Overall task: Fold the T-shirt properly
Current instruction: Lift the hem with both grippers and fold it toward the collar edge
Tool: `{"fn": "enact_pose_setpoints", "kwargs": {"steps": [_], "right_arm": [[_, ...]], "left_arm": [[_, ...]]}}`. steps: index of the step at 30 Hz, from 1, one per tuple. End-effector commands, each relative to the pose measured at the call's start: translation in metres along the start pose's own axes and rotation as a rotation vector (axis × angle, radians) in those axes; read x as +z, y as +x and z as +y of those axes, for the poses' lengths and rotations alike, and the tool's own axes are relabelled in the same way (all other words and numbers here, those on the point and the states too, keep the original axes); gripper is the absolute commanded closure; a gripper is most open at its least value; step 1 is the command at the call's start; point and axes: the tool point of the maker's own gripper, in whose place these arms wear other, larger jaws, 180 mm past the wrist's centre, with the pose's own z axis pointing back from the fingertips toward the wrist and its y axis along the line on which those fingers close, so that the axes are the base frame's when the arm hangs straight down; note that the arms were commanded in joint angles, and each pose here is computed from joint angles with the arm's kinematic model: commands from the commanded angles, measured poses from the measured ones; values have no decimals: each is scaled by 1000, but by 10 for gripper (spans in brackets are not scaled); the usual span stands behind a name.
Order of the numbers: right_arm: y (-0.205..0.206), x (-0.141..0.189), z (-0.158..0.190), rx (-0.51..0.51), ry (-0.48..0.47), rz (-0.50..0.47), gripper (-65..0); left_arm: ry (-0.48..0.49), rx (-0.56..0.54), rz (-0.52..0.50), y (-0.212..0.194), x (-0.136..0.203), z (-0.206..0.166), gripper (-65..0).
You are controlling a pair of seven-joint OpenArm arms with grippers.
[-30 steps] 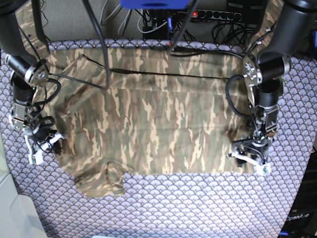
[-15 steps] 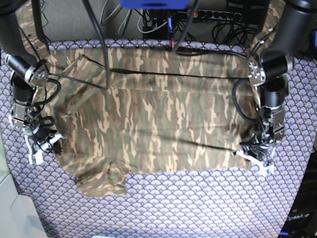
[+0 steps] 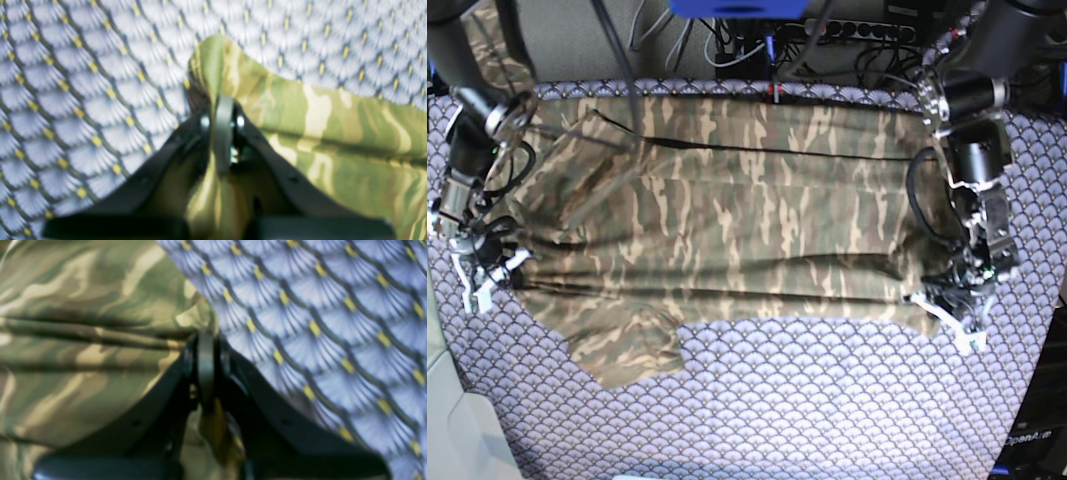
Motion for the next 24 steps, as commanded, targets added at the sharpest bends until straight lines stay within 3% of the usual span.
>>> {"fn": "enact_pose_setpoints", "kwargs": {"steps": [1,10,24], "right_arm": [[38,12,-25,33,-82,-94,0],[45,65,10,202,-184,-176,0],[5,119,38,253,-214,-176,0]], "left_arm": [[40,-4,-88,36,7,11,0],[45,-33,-46,8,24,5,0],[100,-111,-41,-11,85,7,0]]}}
